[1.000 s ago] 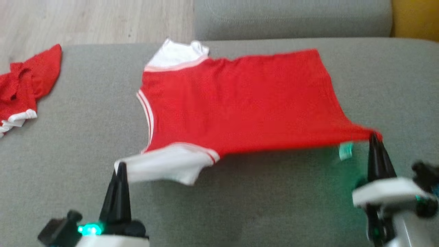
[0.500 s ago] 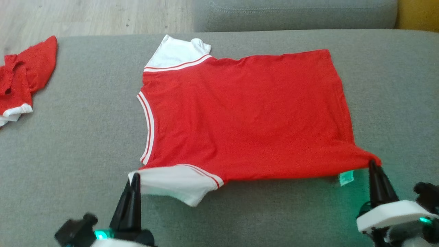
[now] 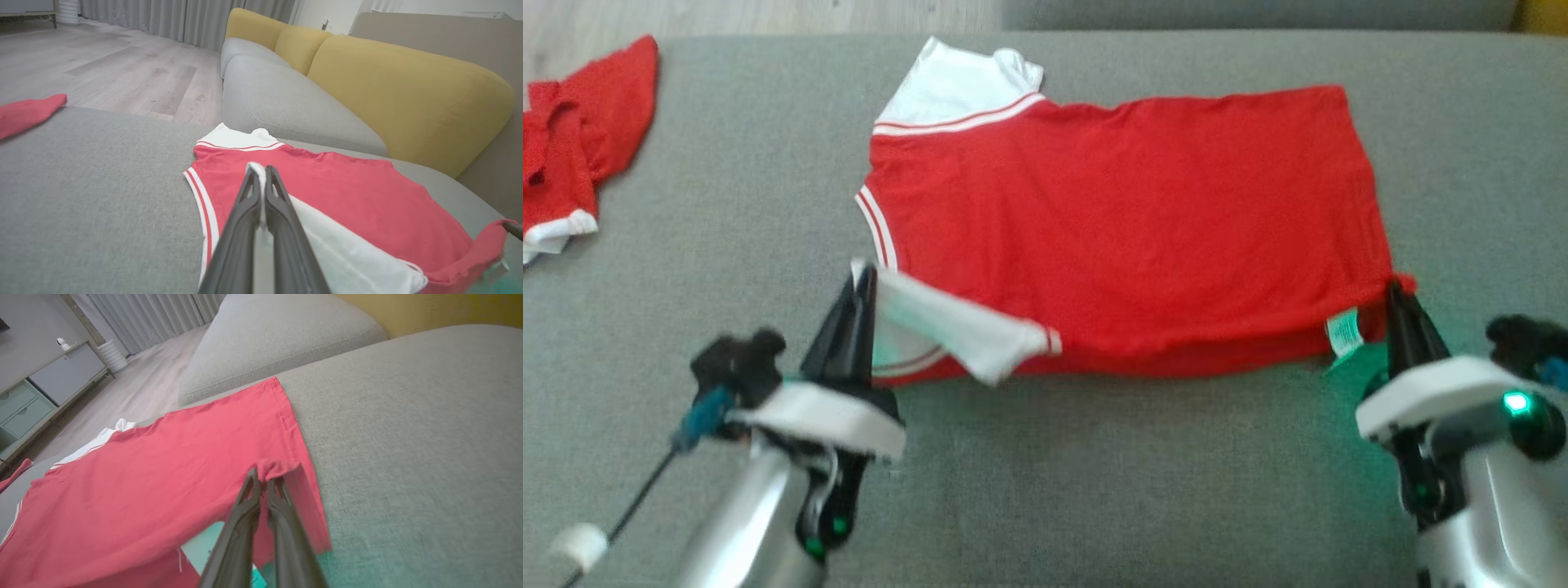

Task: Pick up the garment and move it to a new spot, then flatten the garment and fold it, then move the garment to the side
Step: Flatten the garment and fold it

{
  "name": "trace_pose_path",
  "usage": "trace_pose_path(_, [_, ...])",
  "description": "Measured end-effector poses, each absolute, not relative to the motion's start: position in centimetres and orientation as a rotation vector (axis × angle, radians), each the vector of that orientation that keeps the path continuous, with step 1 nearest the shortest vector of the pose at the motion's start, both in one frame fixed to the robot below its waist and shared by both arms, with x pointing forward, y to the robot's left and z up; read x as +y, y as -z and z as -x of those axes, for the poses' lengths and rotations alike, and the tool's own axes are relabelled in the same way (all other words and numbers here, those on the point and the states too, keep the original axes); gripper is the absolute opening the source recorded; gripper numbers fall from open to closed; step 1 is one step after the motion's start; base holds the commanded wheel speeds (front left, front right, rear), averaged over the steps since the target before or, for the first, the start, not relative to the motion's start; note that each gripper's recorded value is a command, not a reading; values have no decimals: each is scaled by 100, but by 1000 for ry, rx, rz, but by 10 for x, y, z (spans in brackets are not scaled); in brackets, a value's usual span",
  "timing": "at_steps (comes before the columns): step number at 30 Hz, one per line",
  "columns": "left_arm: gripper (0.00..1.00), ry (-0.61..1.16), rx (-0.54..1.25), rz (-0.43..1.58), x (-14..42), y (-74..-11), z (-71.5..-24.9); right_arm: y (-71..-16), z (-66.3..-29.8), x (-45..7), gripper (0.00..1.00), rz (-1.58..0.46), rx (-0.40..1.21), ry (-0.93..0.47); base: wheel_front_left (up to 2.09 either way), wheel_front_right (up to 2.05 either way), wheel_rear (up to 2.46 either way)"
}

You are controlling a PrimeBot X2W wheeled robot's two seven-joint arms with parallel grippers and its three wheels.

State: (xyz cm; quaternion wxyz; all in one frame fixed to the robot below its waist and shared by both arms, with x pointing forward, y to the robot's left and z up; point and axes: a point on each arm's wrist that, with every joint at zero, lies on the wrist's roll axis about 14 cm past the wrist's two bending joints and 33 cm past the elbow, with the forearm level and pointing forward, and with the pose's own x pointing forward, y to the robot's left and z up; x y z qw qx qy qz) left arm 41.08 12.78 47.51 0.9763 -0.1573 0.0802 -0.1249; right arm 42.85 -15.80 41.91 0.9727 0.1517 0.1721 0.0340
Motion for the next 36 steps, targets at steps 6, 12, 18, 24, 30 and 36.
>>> trace_pose_path(6, [0,227,198,291,132,-452,-451,-409,-461,-157,0,-296,372,-60,0,0,0])
trace_pose_path(12, [0,214,212,288,130,-443,-468,-398,-470,-153,16,-283,411,-66,0,0,0])
trace_pose_path(18, [100,201,190,305,130,-445,-478,-408,-486,-149,100,-290,367,-76,0,0,0])
trace_pose_path(24, [100,192,147,364,128,-456,-482,-427,-500,-140,100,-299,296,-101,0,0,0])
trace_pose_path(30, [100,199,114,425,127,-466,-463,-446,-499,-149,100,-224,232,-92,0,0,0])
trace_pose_path(36, [100,133,359,486,142,-412,-401,-426,-455,-173,100,-124,318,-50,0,0,0])
